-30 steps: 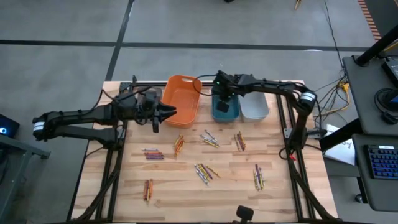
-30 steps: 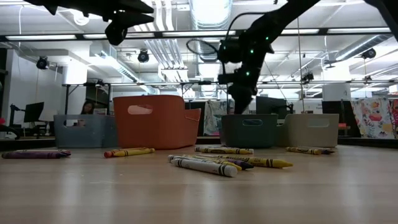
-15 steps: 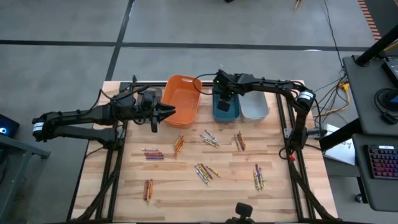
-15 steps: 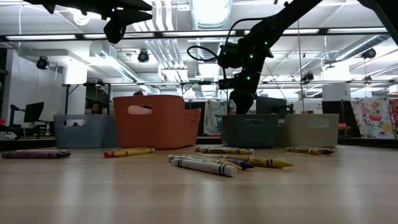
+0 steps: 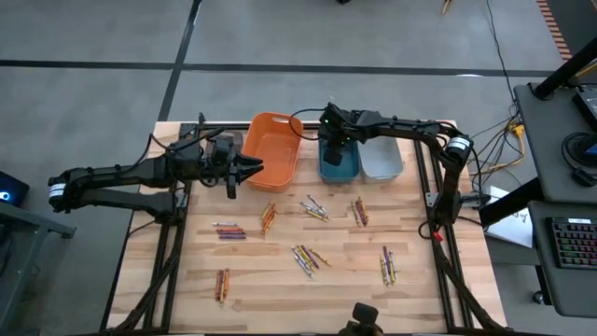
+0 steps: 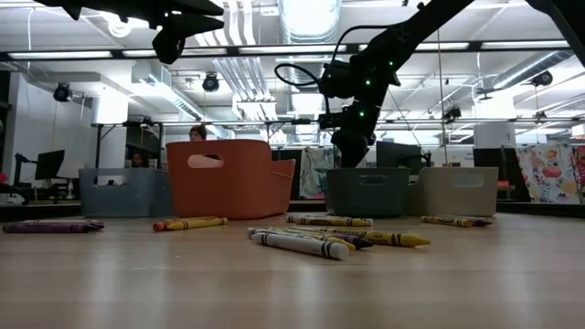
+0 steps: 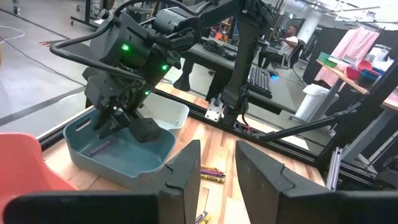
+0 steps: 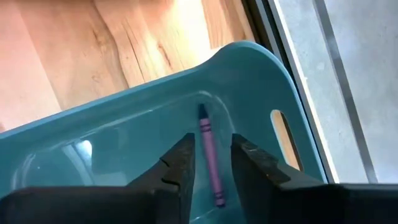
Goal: Sort crayons
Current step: Put the white crayon into the orange bin
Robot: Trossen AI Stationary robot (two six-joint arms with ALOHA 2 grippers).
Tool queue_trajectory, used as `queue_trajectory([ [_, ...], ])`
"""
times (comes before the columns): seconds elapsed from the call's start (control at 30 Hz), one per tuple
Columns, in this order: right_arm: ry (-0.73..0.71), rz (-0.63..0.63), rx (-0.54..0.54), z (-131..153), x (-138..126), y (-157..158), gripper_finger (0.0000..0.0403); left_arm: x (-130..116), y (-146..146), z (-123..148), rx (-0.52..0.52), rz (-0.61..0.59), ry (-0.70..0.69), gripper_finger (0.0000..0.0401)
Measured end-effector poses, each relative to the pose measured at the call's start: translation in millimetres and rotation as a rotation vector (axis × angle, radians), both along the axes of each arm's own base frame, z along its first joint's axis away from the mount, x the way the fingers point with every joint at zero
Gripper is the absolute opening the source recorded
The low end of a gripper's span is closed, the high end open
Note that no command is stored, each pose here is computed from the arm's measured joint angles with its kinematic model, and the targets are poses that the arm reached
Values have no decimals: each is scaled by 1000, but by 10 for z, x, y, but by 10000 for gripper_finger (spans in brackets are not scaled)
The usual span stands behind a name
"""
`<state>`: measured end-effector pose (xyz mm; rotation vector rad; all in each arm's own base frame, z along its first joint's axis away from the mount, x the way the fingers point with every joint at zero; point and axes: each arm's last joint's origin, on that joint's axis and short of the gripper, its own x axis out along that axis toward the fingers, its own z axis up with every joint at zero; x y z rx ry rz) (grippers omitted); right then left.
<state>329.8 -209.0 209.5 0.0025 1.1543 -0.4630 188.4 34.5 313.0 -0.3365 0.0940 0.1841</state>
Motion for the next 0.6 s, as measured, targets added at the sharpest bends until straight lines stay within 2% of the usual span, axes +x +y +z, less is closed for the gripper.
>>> queue_trajectory([
  [0.13,-15,-8,-2,71,-14,26,111,10,0,-8,-36,3,-1,84],
  [0.3,-81,-14,-18,312,-43,144,116,48,-42,-34,-83,-16,7,84],
  [0.6,-206,50,-10,762,-115,637,100,209,-260,-160,-200,-48,63,84],
])
